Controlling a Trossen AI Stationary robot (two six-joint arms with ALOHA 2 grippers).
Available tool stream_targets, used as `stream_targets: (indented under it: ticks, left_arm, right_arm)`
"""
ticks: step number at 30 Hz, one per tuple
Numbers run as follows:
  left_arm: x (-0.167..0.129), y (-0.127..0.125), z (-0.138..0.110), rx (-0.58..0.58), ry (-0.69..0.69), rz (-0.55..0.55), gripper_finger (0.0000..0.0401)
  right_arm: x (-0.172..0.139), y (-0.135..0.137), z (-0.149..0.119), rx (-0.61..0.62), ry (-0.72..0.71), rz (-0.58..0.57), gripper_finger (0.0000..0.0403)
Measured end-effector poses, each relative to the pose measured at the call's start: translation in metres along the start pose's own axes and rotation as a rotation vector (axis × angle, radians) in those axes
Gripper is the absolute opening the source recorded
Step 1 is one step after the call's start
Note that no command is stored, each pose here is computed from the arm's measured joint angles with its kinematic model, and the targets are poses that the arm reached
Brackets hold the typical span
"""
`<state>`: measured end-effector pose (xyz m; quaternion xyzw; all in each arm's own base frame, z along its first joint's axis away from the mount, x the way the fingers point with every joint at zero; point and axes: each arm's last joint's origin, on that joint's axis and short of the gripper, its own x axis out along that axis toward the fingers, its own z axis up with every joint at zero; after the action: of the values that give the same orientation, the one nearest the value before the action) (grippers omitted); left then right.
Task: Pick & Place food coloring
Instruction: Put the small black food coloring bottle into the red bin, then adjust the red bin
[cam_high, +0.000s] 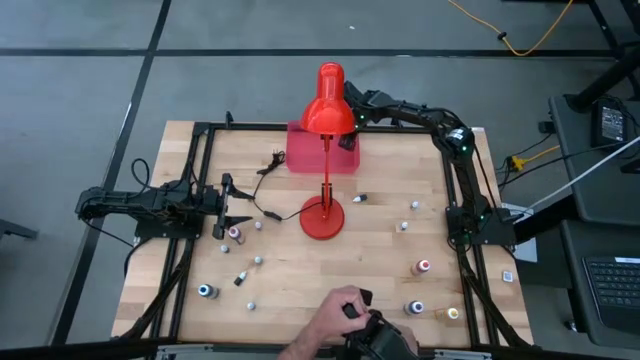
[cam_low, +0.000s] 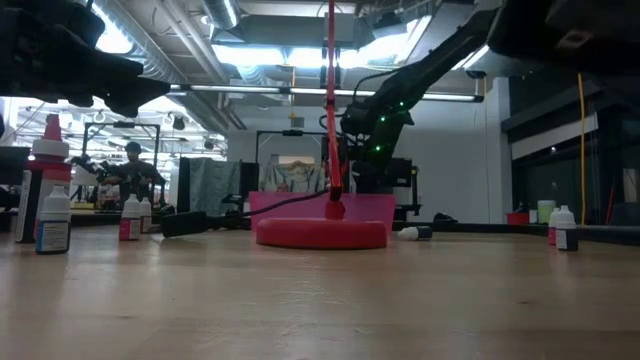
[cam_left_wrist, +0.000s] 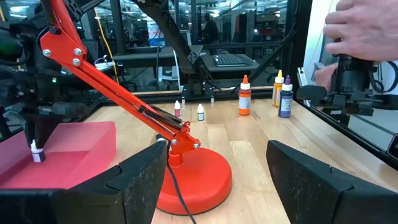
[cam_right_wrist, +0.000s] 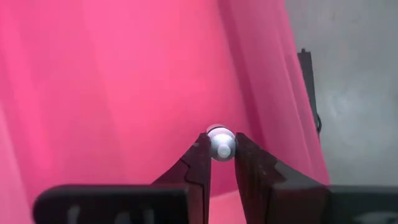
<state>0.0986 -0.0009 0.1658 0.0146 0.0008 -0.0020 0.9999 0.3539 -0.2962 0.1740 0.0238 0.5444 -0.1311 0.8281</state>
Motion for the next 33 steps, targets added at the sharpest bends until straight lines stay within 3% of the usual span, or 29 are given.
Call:
stream_targets:
  ticks: [7, 13, 22, 33]
  left_arm:
    - [0.0, 0.0, 0.0, 0.0, 0.0, 0.0, 0.0271]
    - [0.0, 0.0, 0.0, 0.0, 0.0, 0.0, 0.0271]
    - [0.0, 0.0, 0.0, 0.0, 0.0, 0.0, 0.0271]
    - [0.0, 0.0, 0.0, 0.0, 0.0, 0.0, 0.0271]
  right_arm:
    - [0.006, 0.0, -0.002, -0.003, 0.02, -0.014, 0.0069]
    - [0.006, -0.003, -0.001, 0.002, 0.036, -0.088, 0.0112]
    - [-0.008, -0.007, 0.01, 0.005, 0.022, -0.097, 0.0174]
    - [-0.025, -0.008, 0.014, 0.009, 0.06, -0.089, 0.0187]
